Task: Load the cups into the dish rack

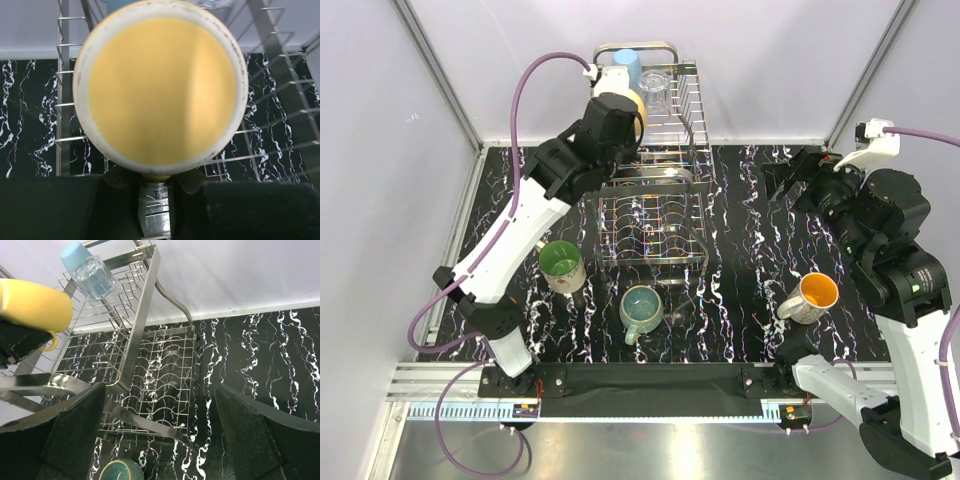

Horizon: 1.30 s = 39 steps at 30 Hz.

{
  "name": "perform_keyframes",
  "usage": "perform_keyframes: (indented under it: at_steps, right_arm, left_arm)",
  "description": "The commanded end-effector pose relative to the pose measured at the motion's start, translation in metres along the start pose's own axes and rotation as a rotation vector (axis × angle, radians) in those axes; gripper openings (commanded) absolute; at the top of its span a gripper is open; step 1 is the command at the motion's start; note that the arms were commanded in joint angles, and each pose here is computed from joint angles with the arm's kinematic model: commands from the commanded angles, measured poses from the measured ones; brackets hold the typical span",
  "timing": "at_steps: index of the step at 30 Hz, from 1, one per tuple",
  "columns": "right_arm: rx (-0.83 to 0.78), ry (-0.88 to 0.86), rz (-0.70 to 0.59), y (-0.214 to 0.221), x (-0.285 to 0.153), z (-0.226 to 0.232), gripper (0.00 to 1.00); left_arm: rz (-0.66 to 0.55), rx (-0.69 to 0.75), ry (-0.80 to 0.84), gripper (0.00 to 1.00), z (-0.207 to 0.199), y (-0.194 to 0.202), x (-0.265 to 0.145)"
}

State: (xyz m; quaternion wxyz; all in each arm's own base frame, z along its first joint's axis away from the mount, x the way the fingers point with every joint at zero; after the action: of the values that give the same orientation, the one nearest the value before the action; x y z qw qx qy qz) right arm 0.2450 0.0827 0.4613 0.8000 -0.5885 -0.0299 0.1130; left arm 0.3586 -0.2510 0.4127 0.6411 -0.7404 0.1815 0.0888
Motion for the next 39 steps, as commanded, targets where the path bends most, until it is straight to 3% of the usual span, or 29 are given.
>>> perform_keyframes:
  at_steps: [1,13,15,21,29,39]
  right_arm:
    - [-0.016,0.018,-0.022,-0.002,-0.001,-0.004,0.97]
    - [0.023,-0.017,0.017,0.013,0.002,0.001,0.97]
    - [0.026,-0.019,0.022,0.016,0.003,0.001,0.97]
    - [0.035,-0.014,0.034,0.022,0.003,-0.001,0.98]
    - [0.033,-0.013,0.042,0.027,0.003,-0.002,0.97]
    - [0.038,-0.015,0.06,0.036,0.005,-0.003,0.98]
  left_arm:
    - [-0.09,-0.164,0.048,0.0,0.001,-0.04,-0.003]
    - [-0.007,-0.207,0.085,0.0,-0.001,-0.022,0.024]
    - [0.004,-0.205,0.072,0.09,0.0,-0.018,0.028]
    - [0.023,-0.188,0.058,0.19,0.0,-0.008,0.037]
    - [0.025,-0.183,0.054,0.54,0.0,-0.006,0.039]
    - [0.0,-0.207,0.096,0.59,0.0,-0.017,0.023]
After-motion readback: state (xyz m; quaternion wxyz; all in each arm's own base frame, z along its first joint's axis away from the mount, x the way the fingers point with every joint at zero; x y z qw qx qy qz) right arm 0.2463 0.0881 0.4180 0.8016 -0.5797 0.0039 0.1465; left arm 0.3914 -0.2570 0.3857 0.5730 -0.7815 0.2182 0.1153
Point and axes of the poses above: each gripper's point midway between its finger pads, its own x axis out along the fingers, its own z axis along the line the jaws close on, y = z × x, the point moved 1 cm from there along -x, back along the fingers, and after that the axes turned 2 degrees about -x, right-handed, at the moved point
